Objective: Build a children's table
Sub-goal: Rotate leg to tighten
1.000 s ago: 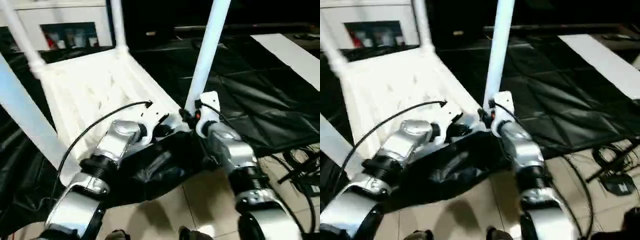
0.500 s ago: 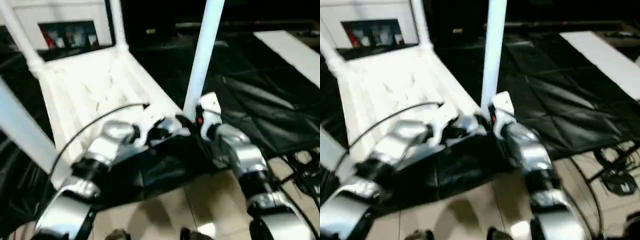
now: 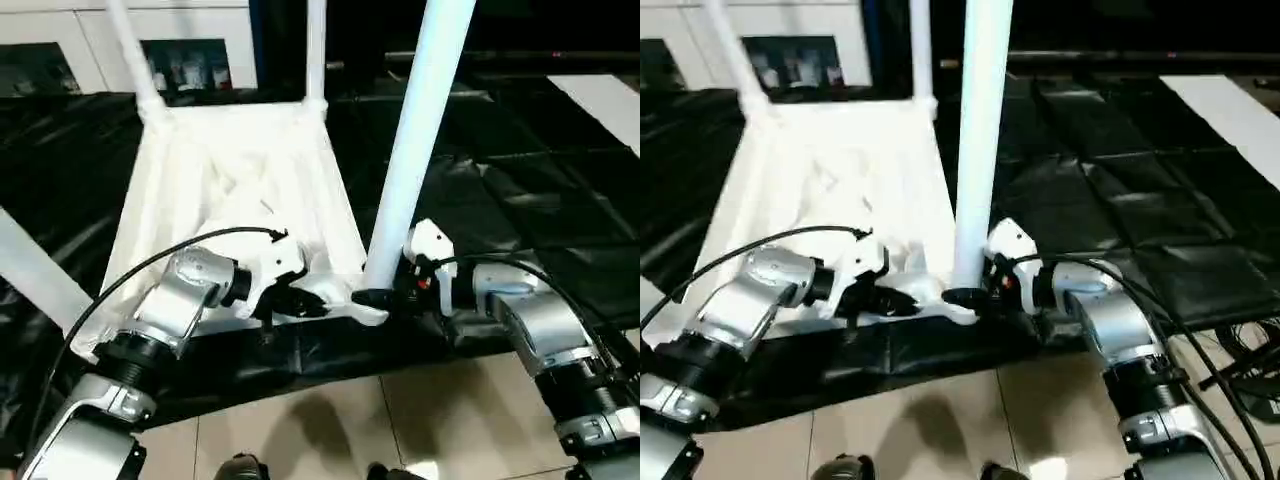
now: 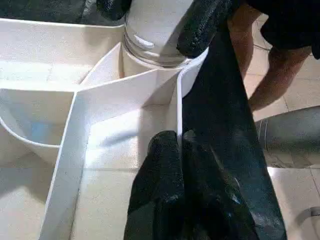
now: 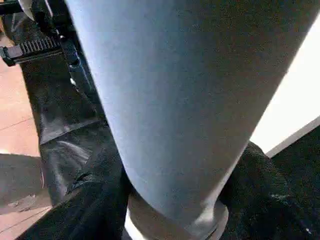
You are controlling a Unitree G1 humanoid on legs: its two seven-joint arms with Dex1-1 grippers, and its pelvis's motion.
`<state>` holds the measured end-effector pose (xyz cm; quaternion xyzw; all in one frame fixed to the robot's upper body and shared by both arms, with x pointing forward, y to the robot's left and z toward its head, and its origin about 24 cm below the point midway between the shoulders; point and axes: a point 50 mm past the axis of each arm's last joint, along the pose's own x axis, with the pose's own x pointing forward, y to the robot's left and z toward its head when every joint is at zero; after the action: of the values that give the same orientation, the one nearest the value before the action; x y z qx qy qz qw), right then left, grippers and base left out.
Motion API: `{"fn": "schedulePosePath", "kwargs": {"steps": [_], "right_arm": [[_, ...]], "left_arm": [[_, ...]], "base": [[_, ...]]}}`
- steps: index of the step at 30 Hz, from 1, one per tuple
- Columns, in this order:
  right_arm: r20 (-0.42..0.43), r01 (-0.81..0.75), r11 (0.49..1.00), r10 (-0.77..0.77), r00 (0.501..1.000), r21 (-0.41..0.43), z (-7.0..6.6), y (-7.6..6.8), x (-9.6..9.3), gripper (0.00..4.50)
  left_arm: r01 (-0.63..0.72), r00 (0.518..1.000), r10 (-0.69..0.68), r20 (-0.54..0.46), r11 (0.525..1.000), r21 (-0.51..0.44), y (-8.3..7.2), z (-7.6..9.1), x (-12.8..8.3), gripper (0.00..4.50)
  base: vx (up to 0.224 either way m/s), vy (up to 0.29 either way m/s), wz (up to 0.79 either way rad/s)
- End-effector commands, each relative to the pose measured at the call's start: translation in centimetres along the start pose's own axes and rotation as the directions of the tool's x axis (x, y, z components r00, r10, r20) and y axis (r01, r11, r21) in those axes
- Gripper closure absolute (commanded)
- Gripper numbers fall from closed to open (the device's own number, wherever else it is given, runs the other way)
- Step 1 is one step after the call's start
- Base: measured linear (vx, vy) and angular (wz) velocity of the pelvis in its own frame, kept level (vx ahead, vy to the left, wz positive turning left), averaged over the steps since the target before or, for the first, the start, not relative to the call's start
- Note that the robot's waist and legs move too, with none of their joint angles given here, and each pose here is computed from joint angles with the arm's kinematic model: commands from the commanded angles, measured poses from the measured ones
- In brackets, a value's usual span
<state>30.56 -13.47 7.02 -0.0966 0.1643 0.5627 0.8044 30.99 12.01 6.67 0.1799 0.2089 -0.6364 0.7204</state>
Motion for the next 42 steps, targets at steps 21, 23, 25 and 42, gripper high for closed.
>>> {"fn": "schedulePosePath", "kwargs": {"steps": [21, 23, 25, 42], "right_arm": [[-0.025, 0.563, 0.742, -0.596, 0.802, 0.364, 0.2, -2.4, 7.9, 1.75], [-0.010, 0.566, 0.754, -0.598, 0.802, 0.333, 0.7, -2.4, 8.1, 1.61], [-0.004, 0.577, 0.758, -0.604, 0.797, 0.304, 0.8, -2.5, 8.1, 1.37], [0.074, 0.651, 0.755, -0.656, 0.751, 0.074, 0.3, -1.2, 0.5, 1.37]], "left_arm": [[-0.478, 0.851, 0.505, 0.142, 0.858, -0.187, 5.0, 5.8, 3.1, 4.50], [-0.450, 0.869, 0.467, 0.161, 0.883, -0.130, 4.5, 6.0, 3.6, 4.50], [-0.447, 0.872, 0.465, 0.155, 0.884, -0.137, 4.5, 5.9, 3.7, 4.50], [-0.500, 0.864, 0.491, 0.112, 0.863, 0.068, 5.5, 4.0, 2.1, 4.50]], "base": [[-0.022, 0.009, -0.05], [0.000, 0.000, 0.00], [0.000, 0.000, 0.00], [0.000, 0.000, 0.00]]}}
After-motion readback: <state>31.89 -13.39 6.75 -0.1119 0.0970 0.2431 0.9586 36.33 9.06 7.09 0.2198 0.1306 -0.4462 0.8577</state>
